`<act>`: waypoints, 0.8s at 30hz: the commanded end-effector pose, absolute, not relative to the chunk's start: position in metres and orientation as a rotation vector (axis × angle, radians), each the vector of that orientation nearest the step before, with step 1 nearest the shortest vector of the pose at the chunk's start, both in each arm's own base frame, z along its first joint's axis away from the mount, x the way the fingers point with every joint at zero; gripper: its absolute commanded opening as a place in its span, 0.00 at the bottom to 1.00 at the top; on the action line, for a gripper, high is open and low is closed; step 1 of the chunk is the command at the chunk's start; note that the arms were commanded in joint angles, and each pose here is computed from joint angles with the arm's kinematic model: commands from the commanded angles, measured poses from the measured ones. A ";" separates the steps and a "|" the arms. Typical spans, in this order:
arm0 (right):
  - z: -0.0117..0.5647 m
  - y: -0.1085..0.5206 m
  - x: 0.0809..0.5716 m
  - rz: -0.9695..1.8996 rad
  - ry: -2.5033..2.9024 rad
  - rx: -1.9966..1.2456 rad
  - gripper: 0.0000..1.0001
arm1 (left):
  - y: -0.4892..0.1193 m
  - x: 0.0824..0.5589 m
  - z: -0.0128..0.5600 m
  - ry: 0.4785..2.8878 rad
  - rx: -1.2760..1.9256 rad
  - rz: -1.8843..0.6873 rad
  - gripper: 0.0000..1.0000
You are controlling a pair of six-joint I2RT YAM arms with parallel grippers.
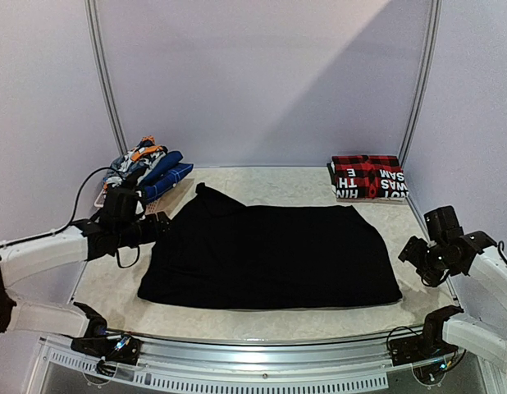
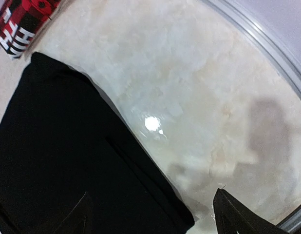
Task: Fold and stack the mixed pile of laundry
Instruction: Move the 1/3-folded T-shirt to the center of the board, then pick up the 1/3-folded T-shirt from the center of the board.
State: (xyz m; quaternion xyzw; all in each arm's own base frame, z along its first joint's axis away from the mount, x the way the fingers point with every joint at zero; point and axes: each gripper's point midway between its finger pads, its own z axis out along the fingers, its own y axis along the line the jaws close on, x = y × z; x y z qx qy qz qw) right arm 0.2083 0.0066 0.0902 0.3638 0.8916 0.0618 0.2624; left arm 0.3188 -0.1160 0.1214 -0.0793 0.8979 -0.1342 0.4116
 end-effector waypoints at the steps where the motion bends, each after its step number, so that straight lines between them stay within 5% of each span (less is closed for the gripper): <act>1: 0.122 -0.004 0.236 0.144 2.267 0.953 0.86 | -0.154 0.356 0.132 2.236 -0.059 -0.438 0.77; 24: 0.114 0.001 0.262 0.212 2.180 0.964 0.86 | -0.211 0.502 0.051 2.383 -0.082 -0.389 0.51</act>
